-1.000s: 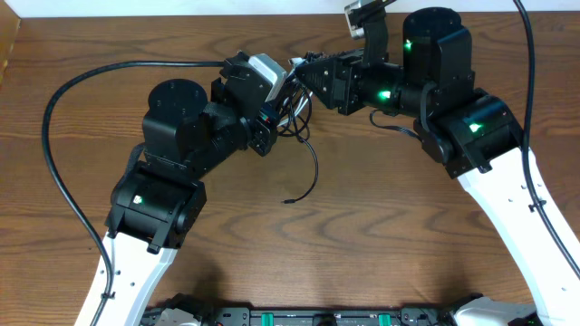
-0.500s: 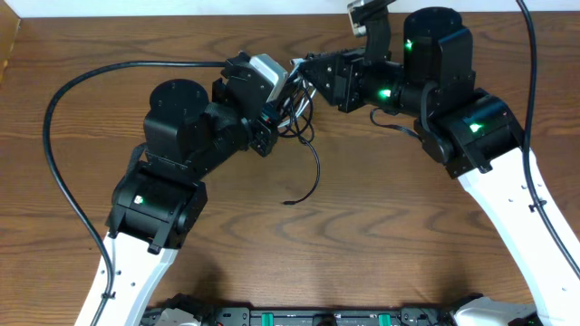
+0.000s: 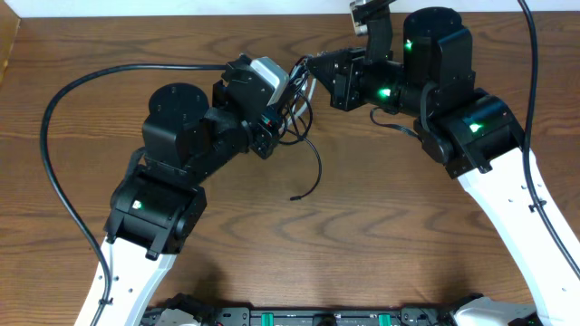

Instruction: Untangle cables

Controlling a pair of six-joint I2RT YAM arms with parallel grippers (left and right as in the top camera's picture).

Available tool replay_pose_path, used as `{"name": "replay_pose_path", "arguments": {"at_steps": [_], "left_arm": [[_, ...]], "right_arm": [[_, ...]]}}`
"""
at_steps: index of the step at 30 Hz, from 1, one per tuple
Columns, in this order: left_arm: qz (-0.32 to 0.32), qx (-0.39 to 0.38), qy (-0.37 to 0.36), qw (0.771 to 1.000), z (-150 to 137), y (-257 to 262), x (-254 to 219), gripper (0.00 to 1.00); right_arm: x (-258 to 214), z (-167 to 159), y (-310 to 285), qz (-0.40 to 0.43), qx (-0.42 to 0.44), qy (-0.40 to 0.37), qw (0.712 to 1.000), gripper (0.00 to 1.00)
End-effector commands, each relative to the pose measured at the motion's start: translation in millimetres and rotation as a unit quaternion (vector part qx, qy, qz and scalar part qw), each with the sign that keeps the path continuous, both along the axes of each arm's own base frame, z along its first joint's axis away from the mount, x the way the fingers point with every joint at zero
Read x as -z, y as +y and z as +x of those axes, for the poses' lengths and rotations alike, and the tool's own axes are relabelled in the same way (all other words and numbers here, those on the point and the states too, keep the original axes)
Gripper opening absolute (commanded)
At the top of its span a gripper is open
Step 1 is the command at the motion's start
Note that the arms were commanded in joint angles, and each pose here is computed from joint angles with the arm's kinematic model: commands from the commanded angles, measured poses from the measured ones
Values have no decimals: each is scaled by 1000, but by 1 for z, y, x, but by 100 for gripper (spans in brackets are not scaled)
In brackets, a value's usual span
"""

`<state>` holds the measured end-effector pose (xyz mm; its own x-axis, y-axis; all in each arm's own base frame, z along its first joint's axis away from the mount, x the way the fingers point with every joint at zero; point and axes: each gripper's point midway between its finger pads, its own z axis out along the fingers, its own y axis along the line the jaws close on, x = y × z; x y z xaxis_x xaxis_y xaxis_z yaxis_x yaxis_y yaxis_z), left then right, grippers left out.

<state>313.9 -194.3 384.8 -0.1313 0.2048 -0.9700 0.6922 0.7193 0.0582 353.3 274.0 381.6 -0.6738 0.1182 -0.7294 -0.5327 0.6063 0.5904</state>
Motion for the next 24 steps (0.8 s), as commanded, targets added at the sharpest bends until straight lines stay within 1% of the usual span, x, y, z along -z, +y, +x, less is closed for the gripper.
{"name": "replay_pose_path", "arguments": {"at_steps": [1, 10, 12, 13, 14, 15, 18, 19, 20, 22, 23, 24], "left_arm": [[-8, 3, -36, 999, -9, 1, -25, 7], [-7, -24, -52, 998, -8, 11, -32, 7], [-20, -71, -67, 995, -3, 25, -45, 8], [-28, -87, -68, 993, -2, 30, -48, 7], [-32, -93, -68, 993, -2, 32, -50, 8], [-33, -94, -67, 993, -2, 32, -50, 7], [-33, -118, -72, 990, 3, 39, -52, 7], [-38, -130, -76, 988, 5, 43, -55, 7], [-50, -144, -83, 985, 6, 47, -62, 8], [-58, -109, -79, 989, 0, 36, -63, 8], [-51, -87, -68, 993, -1, 28, -55, 8], [-25, -79, -51, 995, 4, 24, -39, 7]], "right_arm": [[2, 6, -6, -19, 24, -4, 1000, 1], [16, 7, -16, -55, 41, 1, 998, 1], [18, 7, -16, -59, 40, 5, 997, 2], [19, 6, -16, -59, 40, 5, 997, 7], [19, 6, -16, -60, 39, 3, 997, 8], [19, 7, -17, -66, 39, -4, 997, 2], [22, 11, -22, -86, 49, -14, 995, 1], [25, 11, -24, -99, 47, -21, 994, 4], [28, 10, -25, -115, 37, -33, 992, 10], [32, 11, -27, -128, 39, -34, 990, 14], [33, 11, -27, -130, 40, -32, 990, 15], [34, 12, -28, -131, 41, -31, 990, 16]]}}
